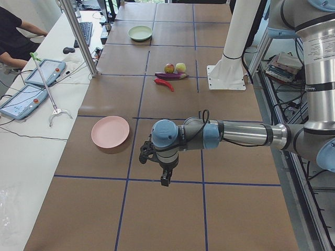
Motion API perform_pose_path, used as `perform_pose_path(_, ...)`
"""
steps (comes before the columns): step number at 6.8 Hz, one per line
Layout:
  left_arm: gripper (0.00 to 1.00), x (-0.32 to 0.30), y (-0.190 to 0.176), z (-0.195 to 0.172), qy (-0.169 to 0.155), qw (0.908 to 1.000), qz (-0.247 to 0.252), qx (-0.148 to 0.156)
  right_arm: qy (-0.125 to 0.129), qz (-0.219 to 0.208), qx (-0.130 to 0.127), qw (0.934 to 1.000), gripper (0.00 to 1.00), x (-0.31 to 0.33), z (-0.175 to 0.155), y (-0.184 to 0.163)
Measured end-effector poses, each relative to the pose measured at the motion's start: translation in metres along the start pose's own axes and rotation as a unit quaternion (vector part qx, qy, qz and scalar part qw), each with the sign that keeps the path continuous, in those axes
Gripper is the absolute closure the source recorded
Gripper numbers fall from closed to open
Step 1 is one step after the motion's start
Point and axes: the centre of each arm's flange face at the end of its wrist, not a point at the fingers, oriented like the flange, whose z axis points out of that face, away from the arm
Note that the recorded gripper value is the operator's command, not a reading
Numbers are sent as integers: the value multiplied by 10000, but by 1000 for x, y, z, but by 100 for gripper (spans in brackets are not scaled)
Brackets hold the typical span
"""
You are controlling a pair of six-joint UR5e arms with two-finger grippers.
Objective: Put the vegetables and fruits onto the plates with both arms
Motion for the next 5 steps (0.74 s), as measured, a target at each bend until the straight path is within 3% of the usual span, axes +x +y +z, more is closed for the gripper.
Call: perform_pose_path(5,0,12,20,-3,1,9998,-129,-129,-31,135,-83,9999,0,8,9,4)
